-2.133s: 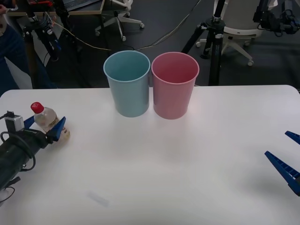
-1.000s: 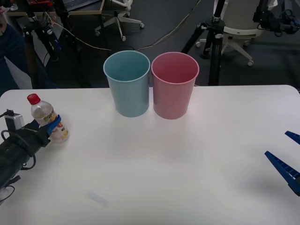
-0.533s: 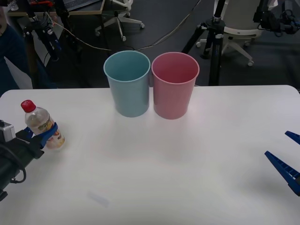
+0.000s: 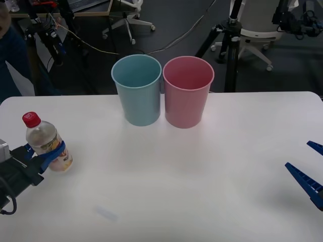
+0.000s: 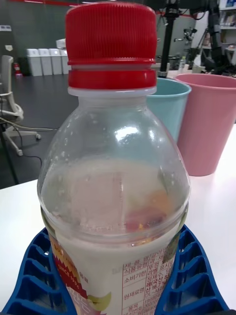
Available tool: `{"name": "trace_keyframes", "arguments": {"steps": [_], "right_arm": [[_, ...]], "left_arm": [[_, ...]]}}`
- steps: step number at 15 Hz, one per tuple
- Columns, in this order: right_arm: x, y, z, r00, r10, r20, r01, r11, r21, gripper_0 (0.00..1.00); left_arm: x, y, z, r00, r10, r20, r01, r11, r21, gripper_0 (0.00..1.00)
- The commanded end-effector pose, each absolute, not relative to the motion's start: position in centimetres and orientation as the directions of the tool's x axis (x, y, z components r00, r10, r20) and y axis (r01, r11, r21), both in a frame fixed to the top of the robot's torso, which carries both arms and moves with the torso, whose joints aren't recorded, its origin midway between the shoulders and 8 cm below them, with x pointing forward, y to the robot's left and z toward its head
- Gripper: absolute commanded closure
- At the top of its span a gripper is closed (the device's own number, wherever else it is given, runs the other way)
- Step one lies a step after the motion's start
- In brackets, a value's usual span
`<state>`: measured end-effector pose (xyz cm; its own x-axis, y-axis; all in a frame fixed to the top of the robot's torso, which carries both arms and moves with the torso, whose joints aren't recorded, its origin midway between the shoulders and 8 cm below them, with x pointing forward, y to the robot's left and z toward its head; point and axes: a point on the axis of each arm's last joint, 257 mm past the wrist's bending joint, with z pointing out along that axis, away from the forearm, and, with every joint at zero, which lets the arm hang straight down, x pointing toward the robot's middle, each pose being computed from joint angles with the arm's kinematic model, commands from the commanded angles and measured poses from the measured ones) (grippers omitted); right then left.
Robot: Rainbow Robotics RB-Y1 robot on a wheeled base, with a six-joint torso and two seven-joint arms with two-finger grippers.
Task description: Grasp the object on the table and drop it into the matching bin: aluminum can to the light blue bin, PET bottle to the pink bin.
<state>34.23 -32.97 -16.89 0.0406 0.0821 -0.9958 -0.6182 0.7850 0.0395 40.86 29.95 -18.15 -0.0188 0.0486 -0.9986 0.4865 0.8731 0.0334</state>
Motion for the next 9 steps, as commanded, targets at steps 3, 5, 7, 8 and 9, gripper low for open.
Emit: {"name": "trace_keyframes", "arguments": {"steps": [3, 5, 7, 8, 9], "right_arm": [[34.2, -33.0, -16.9, 0.041, 0.082, -0.996, -0.618, 0.785, 0.039, 0.00], [34.2, -33.0, -16.9, 0.041, 0.082, -0.996, -0.618, 0.785, 0.039, 0.00], [34.2, -33.0, -16.9, 0.041, 0.082, -0.996, -0.618, 0.785, 0.039, 0.00], [34.2, -33.0, -16.9, 0.041, 0.082, -0.996, -0.618, 0.785, 0.039, 0.00], [34.2, -33.0, -16.9, 0.041, 0.082, -0.996, -0.618, 0.785, 0.039, 0.00]], "left_arm": [[39.5, 25.4, -13.6, -0.018, -0.002, -1.000, 0.598, 0.801, -0.013, 0.99], [38.8, 23.7, -11.6, -0.012, -0.007, -1.000, 0.639, 0.769, -0.013, 0.97], [38.1, 21.6, -9.6, -0.009, -0.029, -1.000, 0.677, 0.736, -0.028, 0.96], [37.8, 20.6, -8.8, -0.013, -0.049, -0.999, 0.693, 0.720, -0.044, 0.95], [37.5, 19.9, -7.9, -0.011, -0.062, -0.998, 0.706, 0.706, -0.051, 0.96]]}}
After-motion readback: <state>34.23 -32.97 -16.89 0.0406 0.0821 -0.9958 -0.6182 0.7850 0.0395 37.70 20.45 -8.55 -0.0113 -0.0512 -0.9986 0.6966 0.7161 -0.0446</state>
